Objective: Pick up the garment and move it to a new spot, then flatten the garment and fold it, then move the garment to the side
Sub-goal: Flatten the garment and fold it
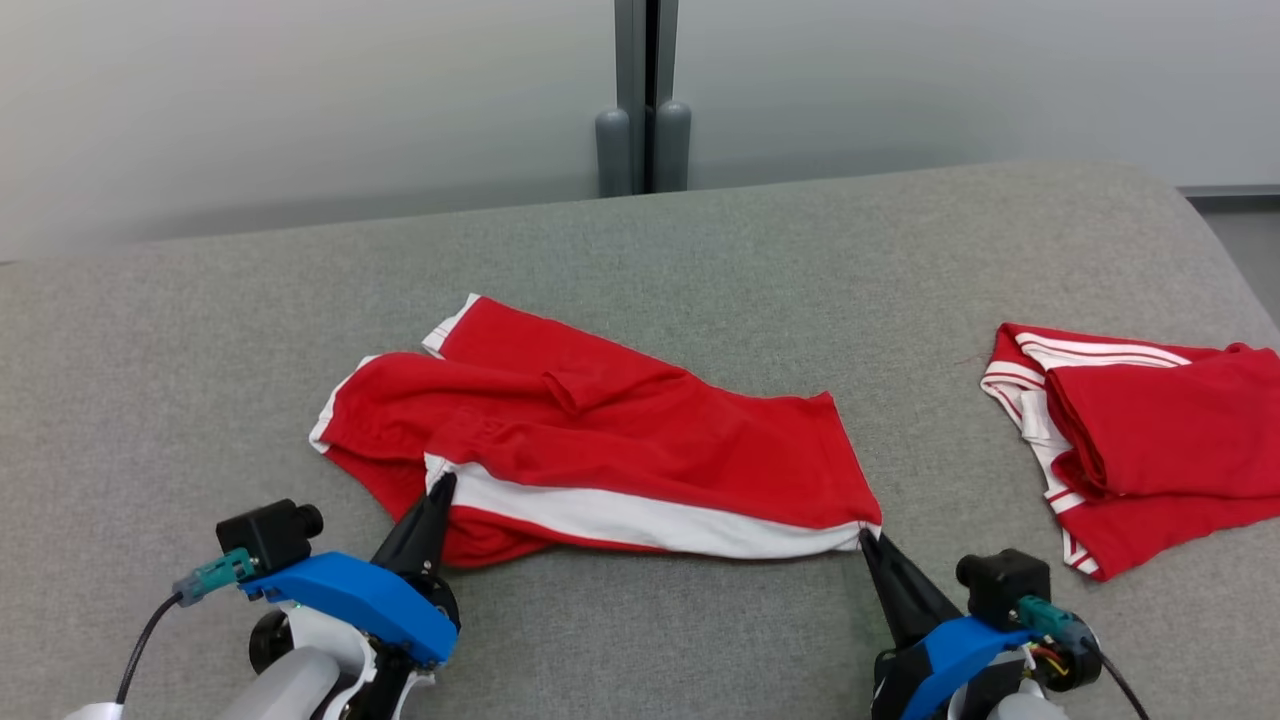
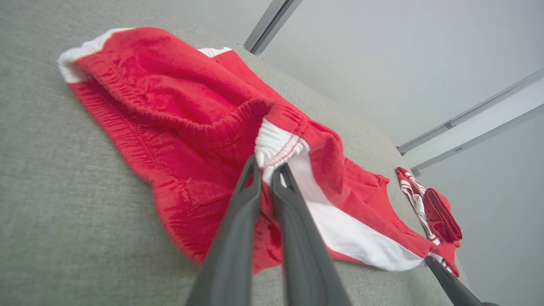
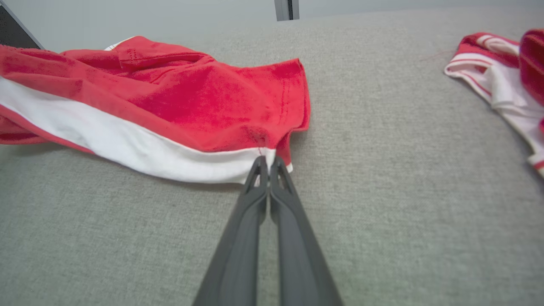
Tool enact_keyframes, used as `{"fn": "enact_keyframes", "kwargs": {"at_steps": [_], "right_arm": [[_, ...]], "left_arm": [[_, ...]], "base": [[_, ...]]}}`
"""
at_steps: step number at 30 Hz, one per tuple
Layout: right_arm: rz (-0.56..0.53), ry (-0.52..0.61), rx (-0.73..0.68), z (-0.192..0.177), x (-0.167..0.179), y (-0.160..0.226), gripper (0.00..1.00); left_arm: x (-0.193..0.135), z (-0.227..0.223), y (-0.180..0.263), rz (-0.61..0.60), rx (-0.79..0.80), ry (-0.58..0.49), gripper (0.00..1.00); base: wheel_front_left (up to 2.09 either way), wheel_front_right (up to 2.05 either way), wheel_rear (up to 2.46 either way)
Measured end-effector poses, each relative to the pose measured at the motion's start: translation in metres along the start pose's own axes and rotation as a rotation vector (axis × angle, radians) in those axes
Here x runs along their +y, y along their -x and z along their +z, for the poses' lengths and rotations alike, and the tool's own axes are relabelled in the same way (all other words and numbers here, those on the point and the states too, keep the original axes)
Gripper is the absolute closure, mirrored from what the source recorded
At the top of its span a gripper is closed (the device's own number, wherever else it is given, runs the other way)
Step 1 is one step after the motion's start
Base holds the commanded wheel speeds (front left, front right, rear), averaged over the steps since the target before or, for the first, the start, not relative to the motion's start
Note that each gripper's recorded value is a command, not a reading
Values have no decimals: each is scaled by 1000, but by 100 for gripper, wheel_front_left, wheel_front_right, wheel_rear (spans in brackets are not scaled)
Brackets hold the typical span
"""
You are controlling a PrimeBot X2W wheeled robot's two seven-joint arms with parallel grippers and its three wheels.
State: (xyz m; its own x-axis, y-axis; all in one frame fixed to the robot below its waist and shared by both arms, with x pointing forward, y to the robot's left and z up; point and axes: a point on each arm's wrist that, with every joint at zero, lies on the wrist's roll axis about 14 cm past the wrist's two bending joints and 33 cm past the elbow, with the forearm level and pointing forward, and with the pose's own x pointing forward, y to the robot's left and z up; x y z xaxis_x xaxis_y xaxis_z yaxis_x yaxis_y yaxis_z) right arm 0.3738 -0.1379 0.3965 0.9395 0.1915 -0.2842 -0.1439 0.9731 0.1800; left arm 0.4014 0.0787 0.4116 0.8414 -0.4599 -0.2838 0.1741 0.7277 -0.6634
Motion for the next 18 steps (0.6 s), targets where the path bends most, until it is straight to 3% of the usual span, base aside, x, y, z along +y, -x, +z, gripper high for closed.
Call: {"fn": "enact_keyframes", "kwargs": {"at_steps": [5,14,18], "right_arm": [[12,-17,-160,51,3,2,100],[103,67,-595,211,18,21,100],[137,122,-709,261,25,26,100]], "left_arm": [[-22,35,4,-71,-92,-89,100],[-88,134,21,-243,-318,-427,100],[-112,170,25,-269,-387,-497,100]], "base": [[0,0,0],[0,0,0],[0,0,0]]}}
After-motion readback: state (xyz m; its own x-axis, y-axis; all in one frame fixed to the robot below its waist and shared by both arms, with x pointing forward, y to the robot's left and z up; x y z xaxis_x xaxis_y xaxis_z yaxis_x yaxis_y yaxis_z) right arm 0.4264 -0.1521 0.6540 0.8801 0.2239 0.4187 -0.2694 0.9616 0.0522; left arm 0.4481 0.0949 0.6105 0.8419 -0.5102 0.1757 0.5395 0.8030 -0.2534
